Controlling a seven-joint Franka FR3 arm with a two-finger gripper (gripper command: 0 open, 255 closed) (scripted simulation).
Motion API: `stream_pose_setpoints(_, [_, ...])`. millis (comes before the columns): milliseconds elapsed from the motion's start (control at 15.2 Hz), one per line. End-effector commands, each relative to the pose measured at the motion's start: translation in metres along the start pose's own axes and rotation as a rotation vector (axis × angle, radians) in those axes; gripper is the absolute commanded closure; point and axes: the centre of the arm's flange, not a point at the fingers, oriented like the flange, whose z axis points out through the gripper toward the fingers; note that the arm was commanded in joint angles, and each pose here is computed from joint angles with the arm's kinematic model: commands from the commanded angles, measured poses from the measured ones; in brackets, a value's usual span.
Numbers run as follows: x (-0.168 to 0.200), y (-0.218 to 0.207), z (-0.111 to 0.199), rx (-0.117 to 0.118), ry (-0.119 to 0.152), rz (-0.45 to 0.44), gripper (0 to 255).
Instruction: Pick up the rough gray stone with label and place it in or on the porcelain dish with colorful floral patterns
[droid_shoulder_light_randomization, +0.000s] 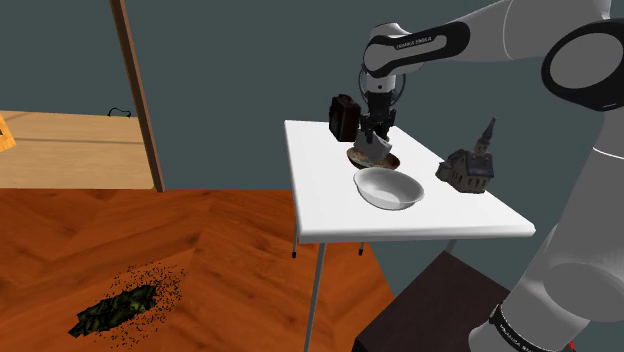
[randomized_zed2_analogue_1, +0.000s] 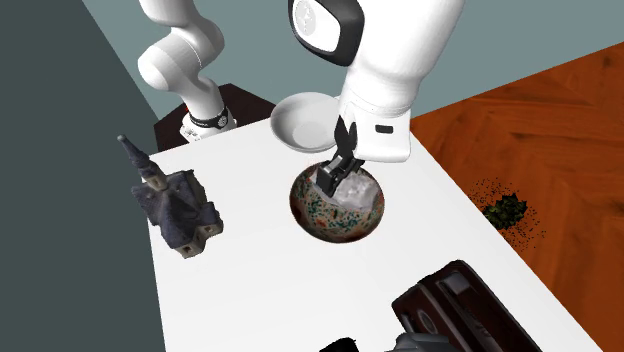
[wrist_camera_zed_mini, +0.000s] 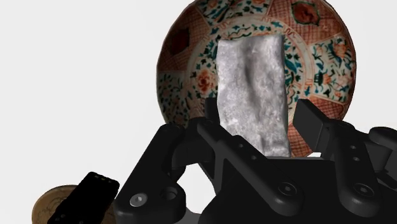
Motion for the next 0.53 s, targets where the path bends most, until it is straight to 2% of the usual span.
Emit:
stream_pose_setpoints(0, [-0.0001,0.0000,-0.0001,0.000,0.001,0.000,255])
stream_pose_setpoints(132, [-0.0001,0.0000,-0.0001,0.000,0.001,0.000,255])
stream_pose_setpoints(198, [-0.0001,0.0001,-0.0001,0.000,0.001,0.000,0])
stream_pose_setpoints(462, [-0.0001,0.0001,-0.0002,0.000,0.001,0.000,0])
